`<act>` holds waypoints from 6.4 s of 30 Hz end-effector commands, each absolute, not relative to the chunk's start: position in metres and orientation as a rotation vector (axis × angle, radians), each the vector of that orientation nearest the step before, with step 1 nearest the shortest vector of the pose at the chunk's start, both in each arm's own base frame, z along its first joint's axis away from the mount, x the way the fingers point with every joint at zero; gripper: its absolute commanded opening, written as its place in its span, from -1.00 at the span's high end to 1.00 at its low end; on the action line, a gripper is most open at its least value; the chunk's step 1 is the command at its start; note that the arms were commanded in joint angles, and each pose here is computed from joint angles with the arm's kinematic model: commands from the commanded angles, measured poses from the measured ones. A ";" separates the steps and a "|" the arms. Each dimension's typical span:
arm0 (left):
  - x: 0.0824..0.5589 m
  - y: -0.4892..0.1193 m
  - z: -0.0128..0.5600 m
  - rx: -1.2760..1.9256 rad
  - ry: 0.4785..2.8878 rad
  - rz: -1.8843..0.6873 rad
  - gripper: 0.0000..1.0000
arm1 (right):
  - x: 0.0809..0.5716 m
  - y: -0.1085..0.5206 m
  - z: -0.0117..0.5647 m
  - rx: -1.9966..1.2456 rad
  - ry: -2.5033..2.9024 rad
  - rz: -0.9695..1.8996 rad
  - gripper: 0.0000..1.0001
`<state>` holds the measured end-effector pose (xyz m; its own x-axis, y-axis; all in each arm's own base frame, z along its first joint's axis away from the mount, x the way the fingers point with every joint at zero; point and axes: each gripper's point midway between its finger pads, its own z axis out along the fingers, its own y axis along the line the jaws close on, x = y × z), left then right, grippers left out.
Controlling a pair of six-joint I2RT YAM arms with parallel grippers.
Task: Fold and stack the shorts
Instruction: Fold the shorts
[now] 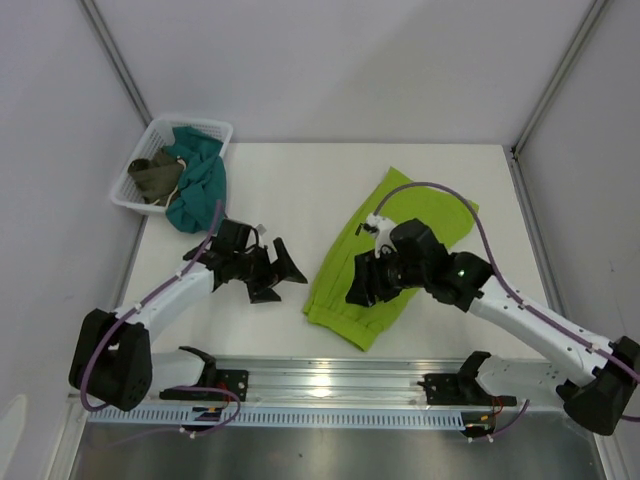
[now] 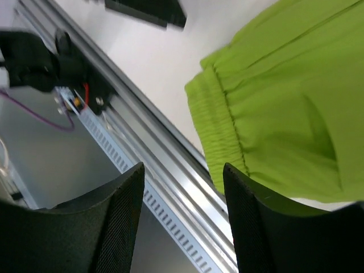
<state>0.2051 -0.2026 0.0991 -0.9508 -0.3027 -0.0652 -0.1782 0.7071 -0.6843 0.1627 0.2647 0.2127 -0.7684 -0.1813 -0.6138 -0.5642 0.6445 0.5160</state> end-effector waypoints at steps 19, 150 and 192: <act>0.207 -0.180 0.116 -0.475 2.707 -1.091 -0.99 | 0.156 0.290 0.069 -1.001 2.512 0.297 -0.32; 0.272 -0.180 0.009 -0.792 2.375 -0.940 -0.01 | 0.268 0.399 -0.035 -0.528 2.925 0.941 1.00; 0.301 -0.157 0.089 -0.509 2.517 -0.779 0.99 | 0.415 0.293 0.134 -0.017 2.403 1.155 0.85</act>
